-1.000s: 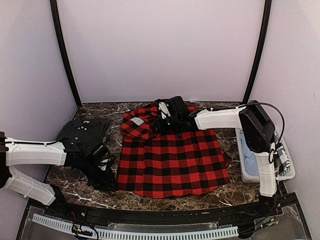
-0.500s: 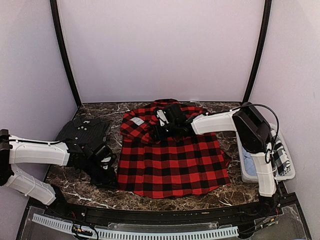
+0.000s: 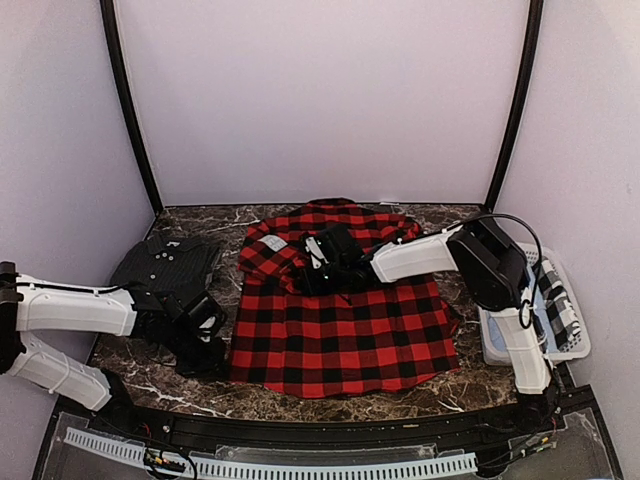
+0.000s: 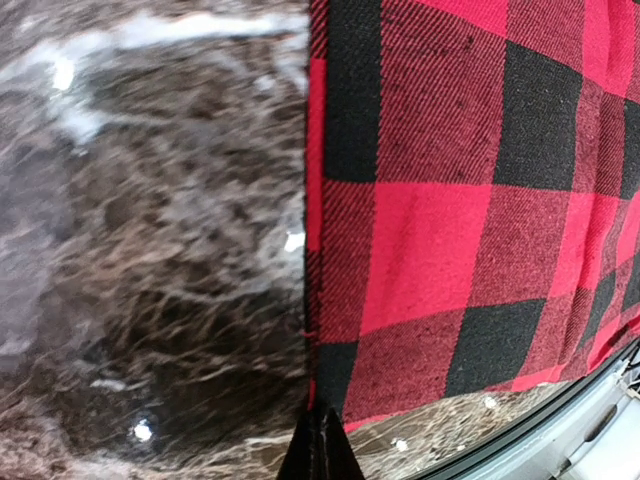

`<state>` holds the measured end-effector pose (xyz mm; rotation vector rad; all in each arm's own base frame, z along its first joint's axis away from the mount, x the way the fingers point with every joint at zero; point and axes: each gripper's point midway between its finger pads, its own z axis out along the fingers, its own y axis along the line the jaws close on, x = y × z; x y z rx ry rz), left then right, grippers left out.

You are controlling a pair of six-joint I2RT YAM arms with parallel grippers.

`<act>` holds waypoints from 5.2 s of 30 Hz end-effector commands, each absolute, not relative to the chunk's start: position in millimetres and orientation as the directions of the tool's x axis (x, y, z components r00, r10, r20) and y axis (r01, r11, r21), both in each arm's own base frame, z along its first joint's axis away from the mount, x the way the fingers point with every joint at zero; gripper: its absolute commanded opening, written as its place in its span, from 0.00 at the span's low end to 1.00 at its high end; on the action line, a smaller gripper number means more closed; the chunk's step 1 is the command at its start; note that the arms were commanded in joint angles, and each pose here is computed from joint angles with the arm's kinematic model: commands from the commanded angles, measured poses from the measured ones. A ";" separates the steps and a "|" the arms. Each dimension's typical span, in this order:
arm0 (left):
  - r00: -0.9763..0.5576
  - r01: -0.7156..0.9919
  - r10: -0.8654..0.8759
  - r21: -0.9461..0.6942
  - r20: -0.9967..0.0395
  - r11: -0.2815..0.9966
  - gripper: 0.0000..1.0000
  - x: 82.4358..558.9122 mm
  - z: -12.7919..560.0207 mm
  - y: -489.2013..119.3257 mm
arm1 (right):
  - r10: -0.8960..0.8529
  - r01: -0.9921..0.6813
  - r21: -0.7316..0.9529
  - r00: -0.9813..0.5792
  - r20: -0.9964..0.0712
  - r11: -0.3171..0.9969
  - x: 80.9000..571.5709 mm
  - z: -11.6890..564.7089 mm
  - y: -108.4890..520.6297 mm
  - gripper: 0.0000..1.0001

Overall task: Fold and stack the long sleeve shirts
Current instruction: Pick up the flattened shirt from the center of the board, then smooth out the flattened shirt at the center of the board.

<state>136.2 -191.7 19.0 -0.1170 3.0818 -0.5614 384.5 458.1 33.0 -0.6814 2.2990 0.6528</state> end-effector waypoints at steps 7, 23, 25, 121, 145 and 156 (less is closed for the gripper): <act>-0.992 -0.124 -0.125 -0.200 0.011 0.972 0.00 111.5 19.2 -143.3 | -0.302 -0.626 0.354 -0.701 -0.646 0.695 352.3 16.5 499.1 0.00; -0.993 0.102 0.081 -0.300 -0.082 0.949 0.00 137.9 80.6 -181.3 | -0.221 -0.674 0.180 -0.463 -0.858 0.716 456.2 180.0 493.9 0.00; -0.996 0.081 0.068 -0.231 -0.066 0.970 0.00 137.2 74.6 -169.2 | -0.211 -0.679 0.175 -0.446 -0.870 0.712 463.1 192.1 491.7 0.00; -0.787 0.523 0.617 -0.536 -0.006 0.662 0.00 126.5 88.1 -356.4 | -0.072 -0.424 0.046 -0.259 -0.963 0.905 469.2 303.7 272.1 0.00; -0.767 0.524 0.642 -0.574 0.005 0.630 0.00 113.6 81.6 -355.5 | -0.049 -0.402 0.093 -0.329 -0.943 0.911 439.5 277.0 253.2 0.00; -0.745 0.531 0.668 -0.607 -0.002 0.590 0.25 110.2 72.0 -361.6 | -0.069 -0.472 0.160 -0.433 -0.899 0.867 427.6 234.0 269.4 0.00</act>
